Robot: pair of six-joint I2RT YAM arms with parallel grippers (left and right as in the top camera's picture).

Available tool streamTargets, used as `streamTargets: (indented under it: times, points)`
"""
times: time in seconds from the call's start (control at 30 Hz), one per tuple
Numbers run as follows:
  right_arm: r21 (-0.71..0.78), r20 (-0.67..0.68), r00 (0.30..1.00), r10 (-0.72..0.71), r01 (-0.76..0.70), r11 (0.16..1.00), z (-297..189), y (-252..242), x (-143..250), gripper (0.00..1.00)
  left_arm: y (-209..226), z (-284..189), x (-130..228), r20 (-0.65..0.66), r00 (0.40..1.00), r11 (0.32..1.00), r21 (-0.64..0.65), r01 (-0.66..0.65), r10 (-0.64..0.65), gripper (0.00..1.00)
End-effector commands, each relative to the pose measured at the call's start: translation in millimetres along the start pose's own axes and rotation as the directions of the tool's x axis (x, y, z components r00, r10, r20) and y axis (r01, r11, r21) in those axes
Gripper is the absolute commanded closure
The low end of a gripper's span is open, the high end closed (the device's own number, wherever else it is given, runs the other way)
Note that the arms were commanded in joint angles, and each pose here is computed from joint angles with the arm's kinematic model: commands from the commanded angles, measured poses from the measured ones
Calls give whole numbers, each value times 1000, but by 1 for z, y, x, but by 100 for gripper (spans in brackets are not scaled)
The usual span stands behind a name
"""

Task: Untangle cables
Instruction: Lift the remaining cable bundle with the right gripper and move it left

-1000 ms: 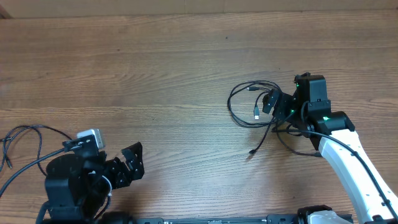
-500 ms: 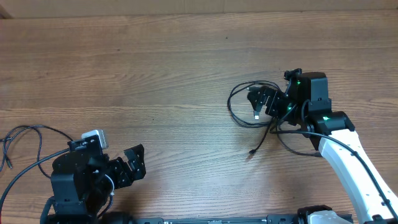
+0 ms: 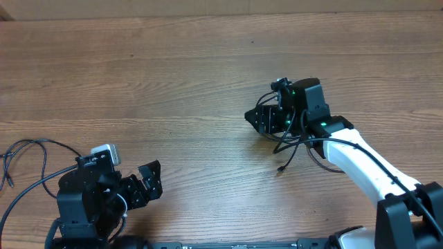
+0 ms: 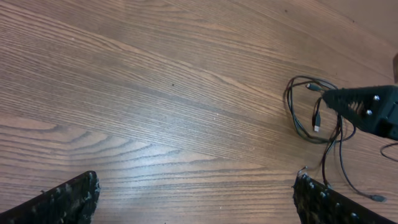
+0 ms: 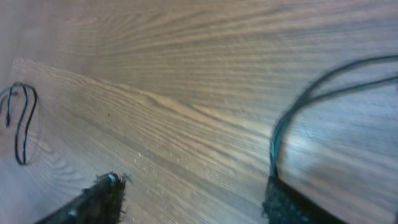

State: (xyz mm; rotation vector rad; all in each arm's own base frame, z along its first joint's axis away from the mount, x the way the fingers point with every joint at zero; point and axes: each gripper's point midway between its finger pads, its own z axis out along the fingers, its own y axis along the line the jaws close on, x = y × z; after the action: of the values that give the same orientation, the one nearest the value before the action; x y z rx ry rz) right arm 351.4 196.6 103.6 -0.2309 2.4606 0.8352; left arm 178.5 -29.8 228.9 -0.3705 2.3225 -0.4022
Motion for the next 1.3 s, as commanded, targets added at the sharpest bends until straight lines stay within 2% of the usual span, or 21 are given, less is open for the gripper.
streamTargets:
  times: [0.0, 0.13, 0.37, 0.57, 0.93, 1.27]
  points:
    - [57, 50, 999, 10, -12, 998, 6, -9, -13, 35, 2, 3, 1, -9, 1000, 1000, -11, 3, -3, 0]
    - [176, 176, 971, 165, -196, 965, 5, -36, -32, 41, 2, 3, 2, -10, 1000, 1000, -12, 3, -3, 0]
    - [140, 230, 954, 192, -228, 964, 22, -39, -44, 42, 2, 3, 2, -10, 1000, 1000, -12, 3, -3, 0]
    - [89, 280, 898, 340, -376, 922, 41, -50, -50, 43, 2, 3, 2, -10, 1000, 1000, -11, 3, -3, 1]
    - [131, 324, 873, 364, -422, 897, 59, -71, -57, 42, 2, 3, 1, -9, 1000, 1000, -11, 3, -3, 0]
    - [146, 289, 852, 437, -491, 859, 85, -81, -46, 45, 2, 3, 2, -10, 1000, 1000, -12, 3, -3, 1]
